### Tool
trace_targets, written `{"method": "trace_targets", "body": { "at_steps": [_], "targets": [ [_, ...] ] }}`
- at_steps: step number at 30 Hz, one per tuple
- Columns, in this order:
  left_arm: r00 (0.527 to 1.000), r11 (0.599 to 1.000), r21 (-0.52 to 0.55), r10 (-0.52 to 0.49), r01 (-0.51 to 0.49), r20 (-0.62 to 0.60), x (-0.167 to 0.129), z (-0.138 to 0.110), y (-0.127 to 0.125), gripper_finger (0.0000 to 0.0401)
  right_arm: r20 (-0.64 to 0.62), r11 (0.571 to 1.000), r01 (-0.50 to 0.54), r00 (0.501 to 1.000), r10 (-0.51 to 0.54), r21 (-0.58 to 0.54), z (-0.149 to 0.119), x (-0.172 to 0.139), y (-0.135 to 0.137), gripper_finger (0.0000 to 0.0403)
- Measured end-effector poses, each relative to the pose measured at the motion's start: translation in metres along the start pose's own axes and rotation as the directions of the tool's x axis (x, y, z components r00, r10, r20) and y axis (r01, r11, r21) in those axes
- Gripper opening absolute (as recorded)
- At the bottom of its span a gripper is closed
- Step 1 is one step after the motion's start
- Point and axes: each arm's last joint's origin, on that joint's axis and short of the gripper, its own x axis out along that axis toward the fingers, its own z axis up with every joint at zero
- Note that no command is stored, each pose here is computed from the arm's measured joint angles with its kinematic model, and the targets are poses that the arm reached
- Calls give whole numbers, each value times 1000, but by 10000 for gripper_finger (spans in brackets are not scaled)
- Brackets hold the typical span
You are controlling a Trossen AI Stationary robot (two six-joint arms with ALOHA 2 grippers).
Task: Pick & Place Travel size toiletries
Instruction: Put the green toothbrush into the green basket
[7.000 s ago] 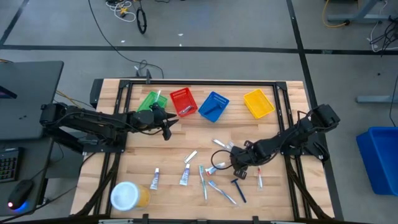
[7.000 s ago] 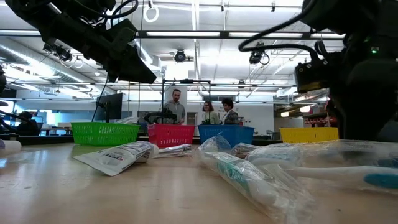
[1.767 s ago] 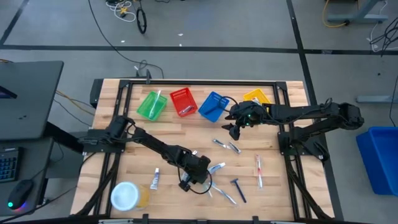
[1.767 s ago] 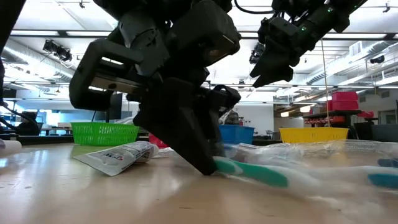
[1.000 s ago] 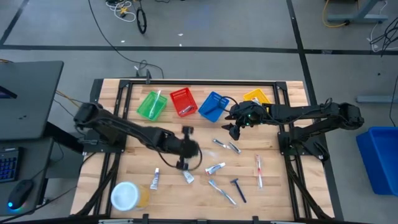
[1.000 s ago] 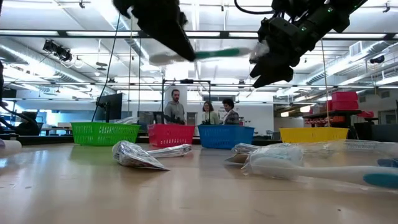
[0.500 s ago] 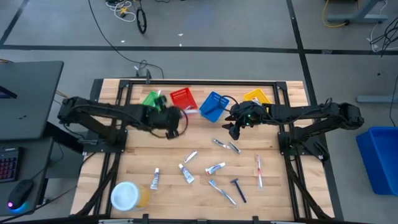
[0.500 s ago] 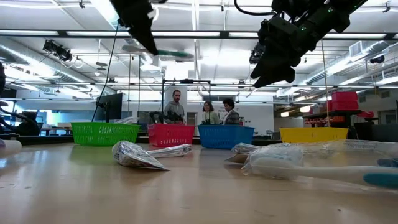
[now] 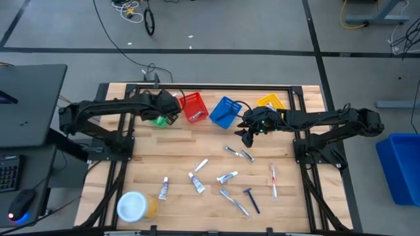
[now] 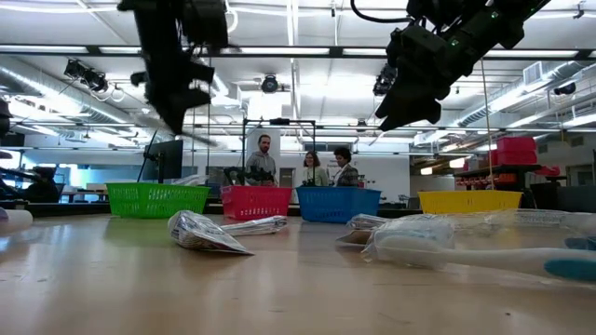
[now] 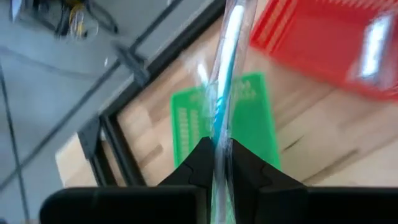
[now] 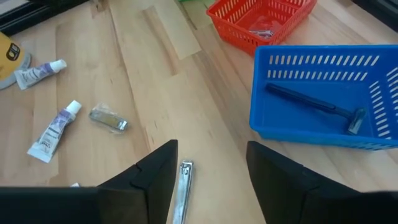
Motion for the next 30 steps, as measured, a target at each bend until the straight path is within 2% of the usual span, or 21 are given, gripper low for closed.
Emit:
{"method": "trace_targets", "body": {
  "at_steps": [3, 7, 16, 20, 24, 30],
  "targets": [
    [999, 995, -101, -10, 15, 42, 14, -2, -4, 26, 0, 1000, 0, 1000, 0, -10, 0, 0, 0, 205],
    [997, 986, -168, -12, 24, 71, 31, -13, -11, 29, 0, 1000, 0, 1000, 0, -10, 0, 0, 0, 210],
    [997, 983, -186, 13, 2, 78, 58, -42, -19, 25, 0, 1000, 0, 1000, 0, -10, 0, 0, 0, 200],
    [997, 981, -192, 24, -10, 72, 65, -47, -10, 29, 0, 1000, 0, 1000, 0, -10, 0, 0, 0, 195],
    [996, 969, -248, 17, 6, 91, 61, -51, 7, 25, -1, 1000, 0, 1000, 0, -10, 0, 0, 0, 196],
    [960, 928, -336, -68, 161, 272, 61, -67, 21, 25, 0, 1000, 0, 1000, 0, -10, 0, 0, 0, 202]
  ]
}}
